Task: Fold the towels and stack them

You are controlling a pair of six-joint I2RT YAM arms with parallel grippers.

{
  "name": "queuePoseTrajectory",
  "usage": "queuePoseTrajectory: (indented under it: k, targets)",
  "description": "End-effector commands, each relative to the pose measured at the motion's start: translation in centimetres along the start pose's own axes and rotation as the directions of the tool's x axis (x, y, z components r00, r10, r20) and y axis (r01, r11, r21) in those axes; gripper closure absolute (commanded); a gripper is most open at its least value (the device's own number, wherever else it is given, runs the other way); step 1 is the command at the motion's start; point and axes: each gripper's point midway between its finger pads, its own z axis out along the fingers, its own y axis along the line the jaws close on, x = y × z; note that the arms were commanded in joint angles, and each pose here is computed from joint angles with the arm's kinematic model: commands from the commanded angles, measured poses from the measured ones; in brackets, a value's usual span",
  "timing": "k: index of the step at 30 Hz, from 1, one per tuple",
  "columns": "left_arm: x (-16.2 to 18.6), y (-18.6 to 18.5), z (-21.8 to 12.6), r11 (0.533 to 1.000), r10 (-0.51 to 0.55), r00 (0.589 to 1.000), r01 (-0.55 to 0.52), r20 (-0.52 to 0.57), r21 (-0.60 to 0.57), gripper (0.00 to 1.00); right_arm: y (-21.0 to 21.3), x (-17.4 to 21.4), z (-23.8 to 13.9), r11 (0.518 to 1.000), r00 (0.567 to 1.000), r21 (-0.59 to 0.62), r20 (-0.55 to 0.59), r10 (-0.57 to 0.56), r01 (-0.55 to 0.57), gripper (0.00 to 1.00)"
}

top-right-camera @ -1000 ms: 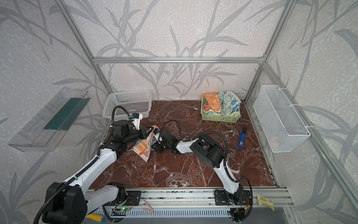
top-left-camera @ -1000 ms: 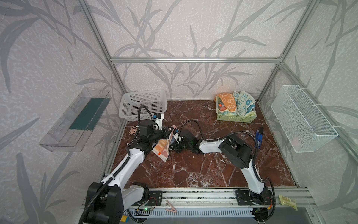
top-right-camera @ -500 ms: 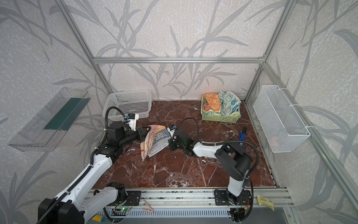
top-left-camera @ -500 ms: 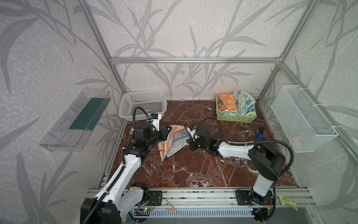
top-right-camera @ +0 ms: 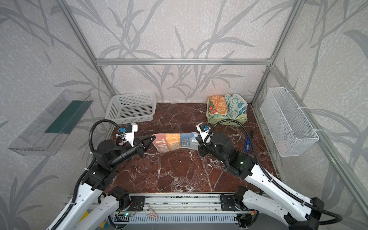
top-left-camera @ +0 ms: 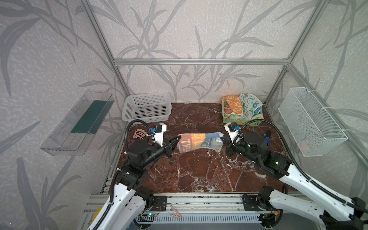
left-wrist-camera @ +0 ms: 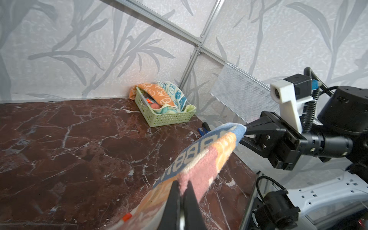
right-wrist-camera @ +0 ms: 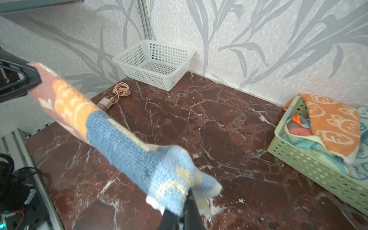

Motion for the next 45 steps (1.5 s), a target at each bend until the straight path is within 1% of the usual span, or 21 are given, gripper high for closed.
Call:
queuePoseTrajectory:
  k: [1, 3, 4, 7, 8, 10, 12, 15, 17, 18, 19, 21, 25, 28, 30, 35, 37, 43, 45]
  targets:
    - [2.8, 3.7, 0.6, 0.985, -0.100, 0.994, 0.093, -0.041, -0.149, 1.00, -2.6, 4.2, -0.4, 0.991, 0.977, 0.123, -0.211, -0.034, 0.061, 1.00]
    - [4.0, 5.6, 1.3, 0.966, -0.157, 0.986, 0.142, -0.056, -0.216, 1.00, -3.1, 5.5, 1.3, 0.993, 0.957, 0.108, -0.290, -0.018, 0.052, 1.00]
    - [4.7, 6.5, 1.9, 0.956, -0.184, 0.980, 0.161, -0.074, -0.245, 1.00, -3.4, 6.4, 2.5, 0.996, 0.941, 0.086, -0.339, 0.011, 0.020, 1.00]
    - [6.9, 9.2, 4.2, 0.929, -0.253, 0.954, 0.193, -0.161, -0.316, 1.00, -4.7, 9.3, 6.8, 0.996, 0.876, 0.030, -0.474, 0.093, -0.089, 1.00]
    - [7.9, 10.5, 5.0, 0.915, -0.275, 0.942, 0.195, -0.193, -0.353, 1.00, -5.0, 10.3, 8.4, 0.994, 0.851, 0.011, -0.515, 0.102, -0.112, 1.00]
    - [9.3, 13.5, 6.1, 0.886, -0.315, 0.925, 0.206, -0.213, -0.416, 1.00, -6.1, 11.6, 11.2, 0.990, 0.809, -0.006, -0.577, 0.111, -0.140, 1.00]
    - [10.0, 16.4, 7.4, 0.866, -0.366, 0.911, 0.260, -0.189, -0.427, 1.00, -6.8, 12.8, 14.1, 0.985, 0.769, -0.044, -0.632, 0.100, -0.164, 1.00]
    - [9.7, 19.5, 9.8, 0.861, -0.405, 0.900, 0.316, -0.163, -0.398, 1.00, -8.1, 14.1, 18.2, 0.981, 0.686, -0.065, -0.722, 0.082, -0.185, 1.00]
    - [9.7, 20.9, 11.6, 0.869, -0.405, 0.895, 0.312, -0.189, -0.383, 1.00, -9.0, 14.1, 20.5, 0.984, 0.664, -0.064, -0.745, 0.063, -0.166, 1.00]
    - [9.6, 21.3, 12.3, 0.873, -0.404, 0.892, 0.311, -0.200, -0.376, 1.00, -9.3, 14.0, 21.2, 0.986, 0.661, -0.058, -0.748, 0.061, -0.156, 1.00]
    - [9.6, 21.8, 13.0, 0.875, -0.406, 0.890, 0.313, -0.208, -0.370, 1.00, -9.7, 13.8, 22.0, 0.988, 0.667, -0.053, -0.743, 0.057, -0.142, 1.00]
    - [9.5, 22.6, 13.8, 0.878, -0.402, 0.890, 0.308, -0.214, -0.367, 1.00, -10.6, 13.5, 23.0, 0.993, 0.689, -0.031, -0.722, 0.054, -0.110, 1.00]
    - [9.9, 23.4, 13.9, 0.879, -0.386, 0.894, 0.282, -0.226, -0.386, 1.00, -11.3, 13.4, 23.2, 0.998, 0.724, -0.032, -0.689, 0.024, -0.063, 1.00]
    - [10.9, 23.2, 12.9, 0.872, -0.390, 0.886, 0.268, -0.252, -0.410, 1.00, -11.1, 13.6, 22.1, 0.998, 0.749, -0.059, -0.663, -0.013, -0.035, 1.00]
    - [11.9, 23.1, 12.1, 0.866, -0.396, 0.881, 0.264, -0.260, -0.425, 1.00, -11.0, 13.9, 21.1, 0.997, 0.754, -0.073, -0.656, -0.031, -0.023, 1.00]
    - [14.5, 22.6, 9.8, 0.847, -0.427, 0.862, 0.275, -0.274, -0.455, 1.00, -10.7, 15.8, 18.5, 0.997, 0.704, -0.071, -0.709, -0.033, -0.024, 1.00]
    - [15.1, 22.3, 9.1, 0.842, -0.436, 0.858, 0.282, -0.272, -0.460, 1.00, -10.3, 15.9, 17.4, 0.997, 0.702, -0.061, -0.712, -0.012, -0.045, 1.00]
    - [15.6, 21.3, 7.0, 0.835, -0.429, 0.865, 0.271, -0.259, -0.479, 1.00, -7.9, 15.2, 14.3, 0.988, 0.752, -0.090, -0.658, 0.036, -0.126, 1.00]
    - [15.2, 20.9, 6.7, 0.840, -0.420, 0.872, 0.267, -0.252, -0.473, 1.00, -7.2, 15.5, 13.8, 0.985, 0.751, -0.097, -0.659, 0.042, -0.140, 1.00]
